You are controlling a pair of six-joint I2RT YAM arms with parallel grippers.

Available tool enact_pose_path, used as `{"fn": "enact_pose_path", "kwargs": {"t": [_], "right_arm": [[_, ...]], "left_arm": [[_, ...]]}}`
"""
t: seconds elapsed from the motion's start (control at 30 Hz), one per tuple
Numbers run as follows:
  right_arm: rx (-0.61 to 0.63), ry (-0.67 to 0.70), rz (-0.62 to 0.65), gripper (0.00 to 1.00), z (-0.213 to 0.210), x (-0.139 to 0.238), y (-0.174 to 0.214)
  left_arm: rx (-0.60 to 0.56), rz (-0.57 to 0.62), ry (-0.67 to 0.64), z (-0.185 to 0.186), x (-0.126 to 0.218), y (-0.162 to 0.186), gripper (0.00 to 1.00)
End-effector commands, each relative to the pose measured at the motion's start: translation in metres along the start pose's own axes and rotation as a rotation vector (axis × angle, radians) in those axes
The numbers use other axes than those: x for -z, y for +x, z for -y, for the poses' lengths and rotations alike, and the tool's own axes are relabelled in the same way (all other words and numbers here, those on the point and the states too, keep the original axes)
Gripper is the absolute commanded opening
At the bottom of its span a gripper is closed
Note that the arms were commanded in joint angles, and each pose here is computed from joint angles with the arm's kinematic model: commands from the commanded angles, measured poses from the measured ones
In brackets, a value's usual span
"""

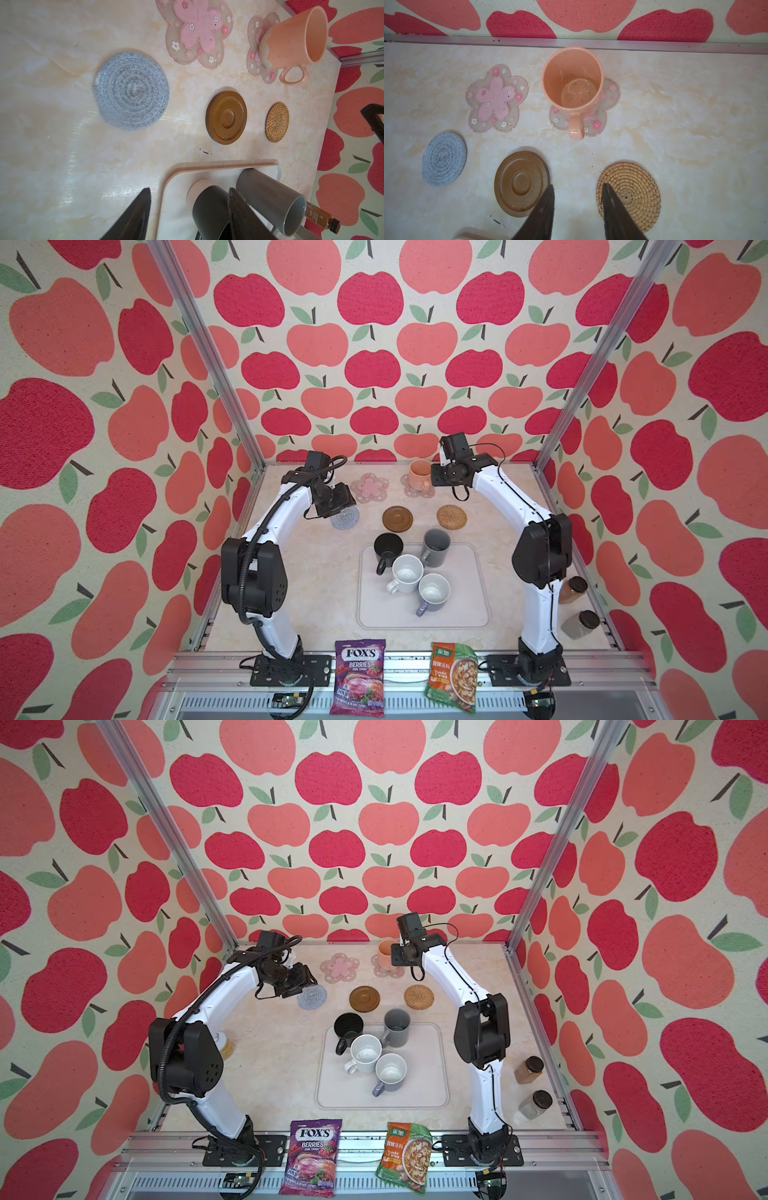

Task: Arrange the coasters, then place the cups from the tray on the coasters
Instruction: 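Lower the pink mug onto the flower coaster and open the right gripper, then move left gripper over the white speckled mug on the tray while right gripper withdraws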

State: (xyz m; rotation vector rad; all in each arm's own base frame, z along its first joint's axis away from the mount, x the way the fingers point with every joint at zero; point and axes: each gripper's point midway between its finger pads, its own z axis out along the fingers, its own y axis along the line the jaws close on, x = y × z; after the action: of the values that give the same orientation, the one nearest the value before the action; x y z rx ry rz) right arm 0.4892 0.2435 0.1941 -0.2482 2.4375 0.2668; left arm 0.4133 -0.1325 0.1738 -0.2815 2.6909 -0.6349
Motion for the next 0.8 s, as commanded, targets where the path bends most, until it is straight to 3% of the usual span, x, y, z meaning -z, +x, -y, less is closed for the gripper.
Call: {"fn": "enact_pose_path", "kwargs": {"t": [0.0, 0.37, 0.77], "right_arm": [[0.034, 0.025, 0.046, 0.41, 0.006, 0.022, 0.005], [0.052, 0.104, 0.016, 0.43, 0.036, 0.075, 0.061], [-0.003, 0.094, -0.021, 0.44, 0.049, 0.098, 0.121]], "left_arm": [[-0.042, 0.034, -0.042, 0.004, 0.022, 0.004, 0.62], [-0.151, 0.020, -0.100, 0.024, 0.032, 0.050, 0.62], [-0.207, -0.003, -0.088, 0.030, 0.043, 0.121, 0.63]]}}
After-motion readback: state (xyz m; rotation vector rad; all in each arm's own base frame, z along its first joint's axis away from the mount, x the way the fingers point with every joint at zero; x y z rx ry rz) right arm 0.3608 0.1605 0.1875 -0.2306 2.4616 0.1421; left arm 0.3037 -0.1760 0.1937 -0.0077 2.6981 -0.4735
